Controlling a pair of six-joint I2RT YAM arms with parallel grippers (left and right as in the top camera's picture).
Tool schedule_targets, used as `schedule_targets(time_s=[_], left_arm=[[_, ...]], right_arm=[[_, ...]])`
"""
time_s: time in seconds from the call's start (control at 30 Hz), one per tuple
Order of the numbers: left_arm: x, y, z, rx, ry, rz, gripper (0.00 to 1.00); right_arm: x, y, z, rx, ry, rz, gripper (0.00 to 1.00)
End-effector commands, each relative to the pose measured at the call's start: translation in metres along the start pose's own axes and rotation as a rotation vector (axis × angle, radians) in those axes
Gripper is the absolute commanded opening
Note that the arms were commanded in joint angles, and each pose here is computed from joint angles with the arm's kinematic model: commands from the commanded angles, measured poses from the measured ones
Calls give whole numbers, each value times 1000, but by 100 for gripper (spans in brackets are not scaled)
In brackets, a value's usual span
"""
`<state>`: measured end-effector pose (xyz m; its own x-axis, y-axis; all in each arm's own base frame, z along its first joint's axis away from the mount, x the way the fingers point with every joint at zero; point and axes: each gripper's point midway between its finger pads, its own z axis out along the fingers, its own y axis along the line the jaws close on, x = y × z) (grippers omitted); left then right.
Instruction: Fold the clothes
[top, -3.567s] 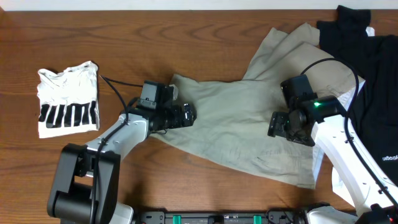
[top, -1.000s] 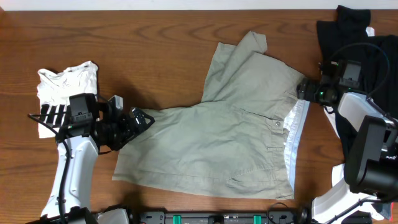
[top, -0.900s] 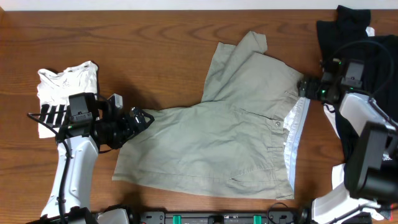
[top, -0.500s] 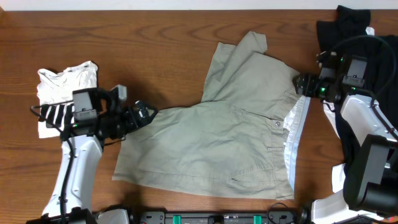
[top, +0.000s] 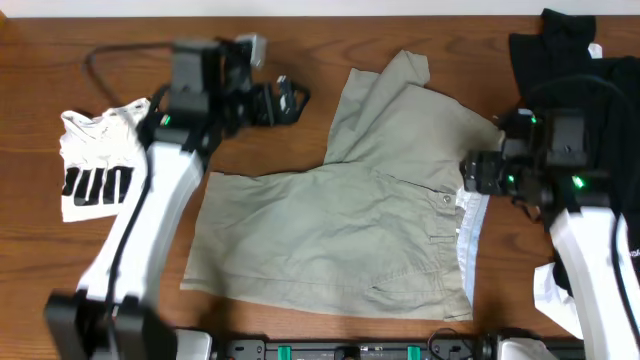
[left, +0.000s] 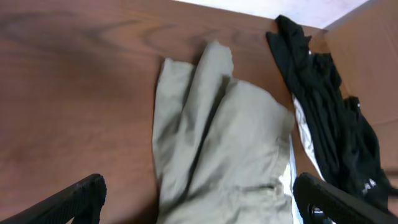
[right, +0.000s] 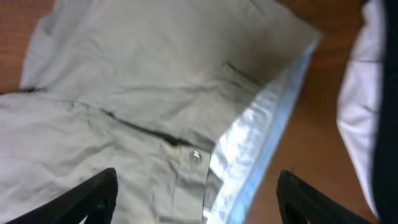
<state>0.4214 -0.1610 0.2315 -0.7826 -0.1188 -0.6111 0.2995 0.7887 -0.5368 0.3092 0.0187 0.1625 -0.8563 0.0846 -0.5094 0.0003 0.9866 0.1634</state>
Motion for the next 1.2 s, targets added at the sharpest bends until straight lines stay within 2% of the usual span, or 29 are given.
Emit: schedule_targets(time_s=[0.0,0.1,0.3,0.5,0.77,1.1,1.17], left_arm=[[-8,3,42,-11,49,-7,98],[-12,0,84,8,90,40,98],[-2,24,162,-68,148,142,98],[12,45,218,-96,136,219,98],[9,56,254,-87,43,269,98],[28,62,285,-91,28,326,100],[25,65,287,-115,10,331,94]], right_arm=[[2,-2,-28,55,-55,40,81],[13,-1,-42,56,-51,40,81],[30,-2,-45,62,10,47,81],[33,-2,-44,64,25,48,81],[36,-3,-44,65,40,50,81],[36,-3,-44,65,40,50,81],[36,-3,-44,65,40,50,81]])
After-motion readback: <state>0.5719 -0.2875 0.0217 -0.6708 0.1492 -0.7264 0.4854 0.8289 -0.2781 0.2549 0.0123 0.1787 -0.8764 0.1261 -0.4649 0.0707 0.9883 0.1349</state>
